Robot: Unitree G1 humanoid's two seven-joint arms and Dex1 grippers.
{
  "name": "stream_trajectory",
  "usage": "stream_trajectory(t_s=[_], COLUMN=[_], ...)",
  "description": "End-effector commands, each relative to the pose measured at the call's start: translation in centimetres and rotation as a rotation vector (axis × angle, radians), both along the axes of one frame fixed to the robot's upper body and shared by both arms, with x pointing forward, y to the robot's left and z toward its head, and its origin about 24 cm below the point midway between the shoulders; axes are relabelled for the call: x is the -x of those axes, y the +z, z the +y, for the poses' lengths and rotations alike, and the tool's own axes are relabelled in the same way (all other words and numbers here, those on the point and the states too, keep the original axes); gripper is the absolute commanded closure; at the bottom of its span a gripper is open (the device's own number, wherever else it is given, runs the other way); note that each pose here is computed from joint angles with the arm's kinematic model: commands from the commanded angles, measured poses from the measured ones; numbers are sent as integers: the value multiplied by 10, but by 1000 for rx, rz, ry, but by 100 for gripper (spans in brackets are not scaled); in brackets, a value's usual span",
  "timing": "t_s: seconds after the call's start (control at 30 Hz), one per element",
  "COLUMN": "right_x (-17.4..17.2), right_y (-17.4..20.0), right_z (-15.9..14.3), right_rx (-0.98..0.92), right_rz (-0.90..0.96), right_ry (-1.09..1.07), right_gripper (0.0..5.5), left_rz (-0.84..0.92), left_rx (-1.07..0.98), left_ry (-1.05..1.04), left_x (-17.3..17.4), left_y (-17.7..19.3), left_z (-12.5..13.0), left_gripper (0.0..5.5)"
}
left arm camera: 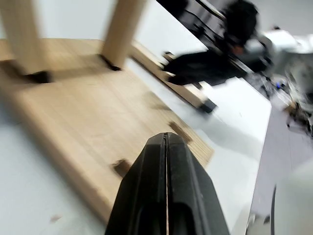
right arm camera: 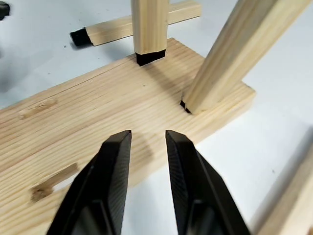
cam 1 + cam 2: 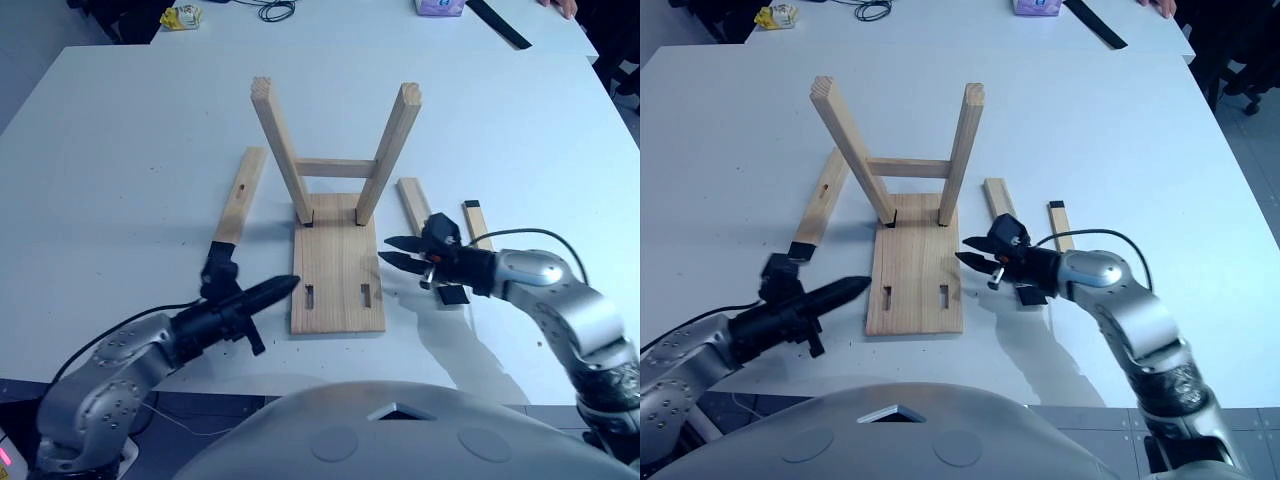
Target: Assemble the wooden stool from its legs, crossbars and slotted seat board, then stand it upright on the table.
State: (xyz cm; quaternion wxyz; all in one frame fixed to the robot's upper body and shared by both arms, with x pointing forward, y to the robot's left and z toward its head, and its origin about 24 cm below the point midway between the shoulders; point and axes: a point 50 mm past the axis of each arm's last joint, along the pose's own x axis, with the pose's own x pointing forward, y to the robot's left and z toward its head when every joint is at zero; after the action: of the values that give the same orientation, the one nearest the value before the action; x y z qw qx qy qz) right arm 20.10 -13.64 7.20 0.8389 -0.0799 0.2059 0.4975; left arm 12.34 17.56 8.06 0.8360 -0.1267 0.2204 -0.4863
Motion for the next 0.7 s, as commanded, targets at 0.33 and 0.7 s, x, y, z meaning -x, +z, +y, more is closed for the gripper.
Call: stream_trajectory(t_s=[0.33, 0.7], right_x=[-14, -38], right_y=[-26, -35], right_z=[4, 6], right_rx=[182, 239], right_rz=[-38, -94], right_ry=[69, -73], right_gripper=[420, 420], left_rz=[-66, -174], left_rx=[-337, -410], left_ry=[-63, 26], left_x=[-36, -83], left_y=[-47, -57], left_z=[8, 18], left_gripper=[550, 550])
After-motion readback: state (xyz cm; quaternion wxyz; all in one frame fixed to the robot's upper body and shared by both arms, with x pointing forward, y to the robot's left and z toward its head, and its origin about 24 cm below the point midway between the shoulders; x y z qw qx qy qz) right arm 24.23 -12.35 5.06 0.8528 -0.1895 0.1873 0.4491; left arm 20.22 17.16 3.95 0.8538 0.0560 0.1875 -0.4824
